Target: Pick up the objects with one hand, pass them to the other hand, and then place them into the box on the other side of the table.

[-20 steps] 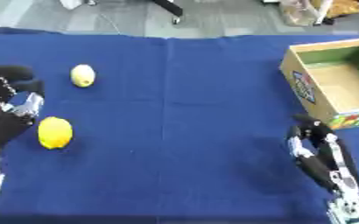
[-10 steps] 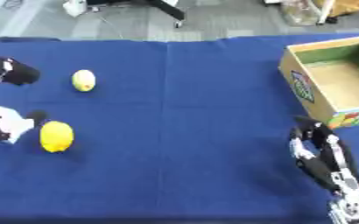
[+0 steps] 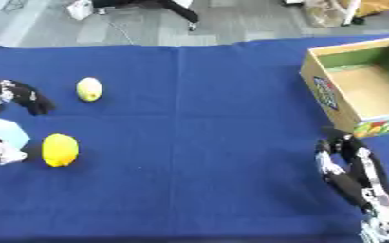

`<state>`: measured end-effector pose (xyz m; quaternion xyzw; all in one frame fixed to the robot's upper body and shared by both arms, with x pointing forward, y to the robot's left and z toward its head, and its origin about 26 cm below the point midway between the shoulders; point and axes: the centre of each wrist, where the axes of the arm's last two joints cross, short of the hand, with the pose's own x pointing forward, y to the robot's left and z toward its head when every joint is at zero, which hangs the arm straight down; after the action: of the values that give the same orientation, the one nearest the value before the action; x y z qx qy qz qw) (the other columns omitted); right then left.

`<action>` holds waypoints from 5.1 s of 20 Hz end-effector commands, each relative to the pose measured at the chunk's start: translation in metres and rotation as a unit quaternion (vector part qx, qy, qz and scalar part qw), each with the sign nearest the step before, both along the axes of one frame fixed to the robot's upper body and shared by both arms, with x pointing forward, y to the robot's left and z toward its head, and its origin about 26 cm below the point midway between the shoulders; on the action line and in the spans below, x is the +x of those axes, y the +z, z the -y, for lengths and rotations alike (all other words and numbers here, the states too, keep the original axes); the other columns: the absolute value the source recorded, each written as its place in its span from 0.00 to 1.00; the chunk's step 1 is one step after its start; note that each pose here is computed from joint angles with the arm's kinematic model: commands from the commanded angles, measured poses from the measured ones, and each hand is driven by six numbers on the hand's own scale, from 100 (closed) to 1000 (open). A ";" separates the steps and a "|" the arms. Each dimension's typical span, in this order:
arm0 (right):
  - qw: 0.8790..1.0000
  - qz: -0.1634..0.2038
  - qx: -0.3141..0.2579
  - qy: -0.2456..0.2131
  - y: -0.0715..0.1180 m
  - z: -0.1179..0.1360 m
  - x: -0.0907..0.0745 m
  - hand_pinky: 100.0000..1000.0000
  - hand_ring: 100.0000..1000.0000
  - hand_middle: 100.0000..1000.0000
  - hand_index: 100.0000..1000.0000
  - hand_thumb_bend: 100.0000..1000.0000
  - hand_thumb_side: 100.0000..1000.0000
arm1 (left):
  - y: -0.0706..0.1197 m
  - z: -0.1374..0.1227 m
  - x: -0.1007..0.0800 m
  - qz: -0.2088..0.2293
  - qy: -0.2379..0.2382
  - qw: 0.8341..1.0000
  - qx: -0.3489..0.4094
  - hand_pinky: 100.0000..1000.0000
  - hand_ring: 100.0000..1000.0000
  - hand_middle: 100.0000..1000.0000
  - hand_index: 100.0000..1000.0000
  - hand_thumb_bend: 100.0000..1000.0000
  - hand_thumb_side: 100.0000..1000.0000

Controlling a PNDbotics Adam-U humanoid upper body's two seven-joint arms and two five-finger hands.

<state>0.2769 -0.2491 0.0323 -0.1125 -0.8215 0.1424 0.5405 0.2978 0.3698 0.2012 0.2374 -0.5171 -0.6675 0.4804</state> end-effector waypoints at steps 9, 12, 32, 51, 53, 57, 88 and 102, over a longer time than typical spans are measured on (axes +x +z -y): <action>1.000 0.008 -0.010 0.003 0.005 0.003 0.001 0.77 0.42 0.43 0.75 0.00 0.39 | -0.012 -0.026 0.017 0.006 0.057 0.996 0.075 0.79 0.65 0.64 0.81 0.39 0.00; 1.000 0.008 -0.009 0.005 0.005 0.002 0.001 0.77 0.42 0.43 0.75 0.00 0.39 | -0.022 -0.028 0.023 0.015 0.069 0.994 0.084 0.78 0.65 0.64 0.81 0.38 0.00; 1.000 0.008 -0.005 0.007 0.005 0.000 0.002 0.77 0.42 0.43 0.75 0.00 0.39 | -0.064 -0.023 0.040 -0.023 0.069 0.996 0.048 0.76 0.61 0.58 0.72 0.29 0.00; 1.000 0.010 -0.002 0.006 0.006 -0.001 0.003 0.77 0.42 0.43 0.75 0.00 0.39 | -0.038 -0.002 0.027 0.104 0.105 0.981 -0.123 0.60 0.45 0.39 0.48 0.11 0.00; 1.000 0.011 -0.001 0.009 0.006 -0.002 0.003 0.77 0.42 0.43 0.75 0.00 0.38 | -0.029 0.006 0.025 0.118 0.104 0.972 -0.174 0.59 0.45 0.39 0.47 0.08 0.00; 0.999 0.023 0.001 0.022 0.012 -0.008 0.005 0.77 0.43 0.43 0.75 0.00 0.38 | -0.021 0.024 0.024 0.136 0.090 0.946 -0.280 0.57 0.44 0.38 0.45 0.02 0.00; 0.825 0.392 -0.253 0.317 0.182 -0.087 0.017 0.74 0.48 0.48 0.78 0.00 0.05 | -0.030 0.130 0.022 -0.077 -0.114 0.767 -0.627 0.57 0.45 0.39 0.46 0.00 0.00; 0.716 0.523 -0.377 0.268 0.220 -0.101 0.019 0.70 0.57 0.54 0.88 0.32 0.00 | -0.039 0.140 0.020 -0.146 -0.123 0.787 -0.587 0.60 0.52 0.40 0.47 0.00 0.00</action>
<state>0.3000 -0.1484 0.2422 -0.1182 -0.8505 0.5028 -0.0994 0.3178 0.2262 0.1552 -0.2630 -0.7575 -0.3030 0.5150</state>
